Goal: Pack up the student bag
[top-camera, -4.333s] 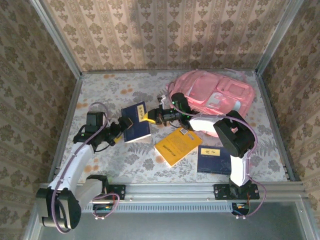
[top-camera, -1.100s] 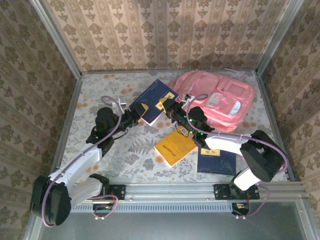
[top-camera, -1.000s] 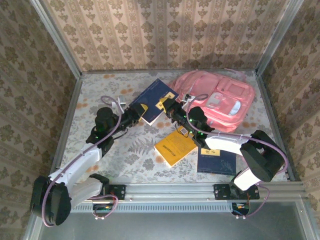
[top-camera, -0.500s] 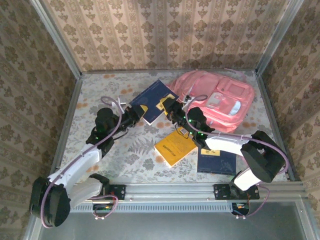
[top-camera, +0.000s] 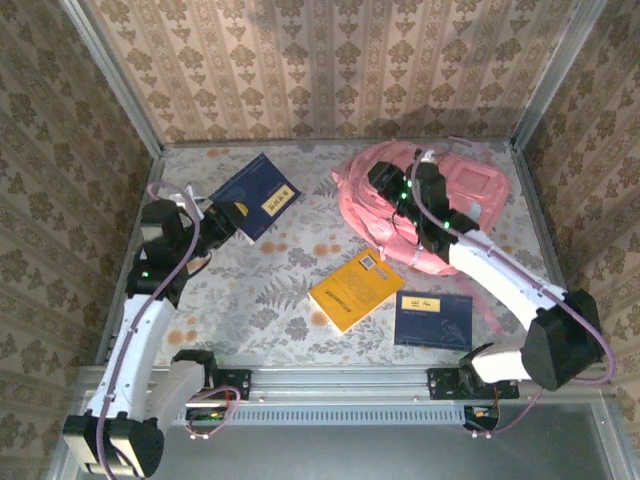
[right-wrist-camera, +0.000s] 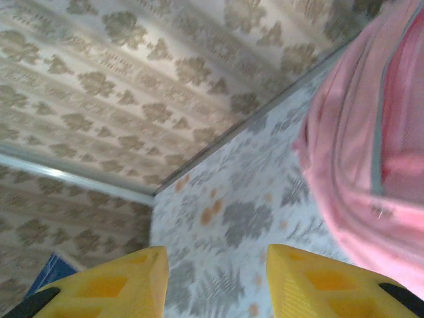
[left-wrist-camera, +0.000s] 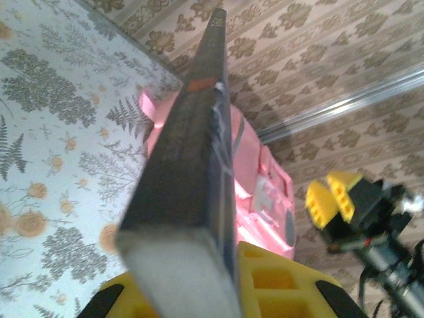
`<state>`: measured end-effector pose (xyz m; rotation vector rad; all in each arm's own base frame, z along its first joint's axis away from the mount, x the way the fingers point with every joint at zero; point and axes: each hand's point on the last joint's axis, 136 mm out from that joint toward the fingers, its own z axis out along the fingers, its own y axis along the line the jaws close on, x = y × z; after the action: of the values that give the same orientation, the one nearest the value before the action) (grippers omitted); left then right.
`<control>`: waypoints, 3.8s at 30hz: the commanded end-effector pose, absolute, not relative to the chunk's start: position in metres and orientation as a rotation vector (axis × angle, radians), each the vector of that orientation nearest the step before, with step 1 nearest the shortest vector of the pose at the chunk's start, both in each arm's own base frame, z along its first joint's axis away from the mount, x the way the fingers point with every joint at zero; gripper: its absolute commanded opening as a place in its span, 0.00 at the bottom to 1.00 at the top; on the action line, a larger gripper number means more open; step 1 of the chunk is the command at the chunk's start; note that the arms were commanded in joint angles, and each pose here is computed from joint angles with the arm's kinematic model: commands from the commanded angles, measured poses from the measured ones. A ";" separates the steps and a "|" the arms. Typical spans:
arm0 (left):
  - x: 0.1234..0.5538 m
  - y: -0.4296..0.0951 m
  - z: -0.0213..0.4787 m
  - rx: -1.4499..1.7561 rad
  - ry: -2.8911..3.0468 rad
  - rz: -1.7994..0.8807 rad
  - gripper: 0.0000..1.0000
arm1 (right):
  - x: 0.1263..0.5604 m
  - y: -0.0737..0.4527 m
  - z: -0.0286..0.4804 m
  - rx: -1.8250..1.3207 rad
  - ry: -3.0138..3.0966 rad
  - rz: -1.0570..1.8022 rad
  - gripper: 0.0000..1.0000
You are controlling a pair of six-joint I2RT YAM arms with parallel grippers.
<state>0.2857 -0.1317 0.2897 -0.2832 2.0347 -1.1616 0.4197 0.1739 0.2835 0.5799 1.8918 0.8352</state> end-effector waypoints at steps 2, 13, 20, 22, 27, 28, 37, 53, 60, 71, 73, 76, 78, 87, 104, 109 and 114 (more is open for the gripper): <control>0.274 -0.133 0.292 -0.088 2.077 -1.075 0.00 | 0.444 0.156 0.245 0.526 2.108 0.646 0.43; 0.266 -0.136 0.288 0.042 2.019 -1.016 0.00 | 0.519 0.146 0.191 0.723 2.237 0.683 0.36; 0.265 -0.137 0.292 0.053 2.016 -1.016 0.00 | 0.533 0.143 0.163 0.781 2.279 0.661 0.36; 0.264 -0.137 0.291 0.053 2.020 -1.018 0.00 | 0.538 0.143 0.157 0.786 2.285 0.664 0.36; 0.264 -0.141 0.291 0.066 2.024 -1.029 0.00 | 0.549 0.134 0.143 0.820 2.316 0.630 0.36; 0.264 -0.141 0.291 0.066 2.025 -1.029 0.00 | 0.551 0.132 0.141 0.827 2.310 0.633 0.36; 0.263 -0.141 0.288 0.065 2.037 -1.022 0.00 | 0.556 0.120 0.150 0.791 2.287 0.648 0.36; 0.265 -0.141 0.287 0.056 2.043 -1.029 0.00 | 0.569 0.131 0.137 0.713 2.310 0.838 0.27; 0.267 -0.141 0.284 0.043 2.046 -1.037 0.00 | 0.576 0.138 0.141 0.657 2.321 0.868 0.18; 0.271 -0.137 0.280 0.020 2.064 -1.023 0.00 | 0.589 0.134 0.115 0.608 2.488 0.715 0.12; 0.271 -0.135 0.278 0.008 2.068 -1.011 0.00 | 0.592 0.137 0.125 0.529 2.517 0.669 0.01; 0.273 -0.129 0.273 -0.017 2.087 -0.972 0.00 | 0.596 0.163 0.158 0.336 2.488 0.698 0.00; 0.274 -0.124 0.270 -0.043 2.105 -0.936 0.00 | 0.593 0.186 0.187 0.178 2.452 0.700 0.00; 0.276 -0.102 0.260 -0.154 2.168 -0.799 0.00 | 0.534 0.296 0.291 -0.437 2.239 0.999 0.00; 0.263 -0.119 0.282 -0.157 2.103 -1.020 0.00 | 0.468 0.300 0.404 -0.643 1.954 1.589 0.00; 0.278 -0.137 0.286 -0.180 2.044 -1.265 0.00 | 0.456 0.302 0.430 -0.666 1.891 1.694 0.00; 0.299 -0.145 0.282 -0.209 1.996 -1.414 0.00 | 0.449 0.301 0.442 -0.675 1.865 1.723 0.00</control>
<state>0.2902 -0.1339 0.2475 -0.2948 2.1341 -1.2605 0.5035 0.2995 0.3347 -0.4054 2.1611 1.6479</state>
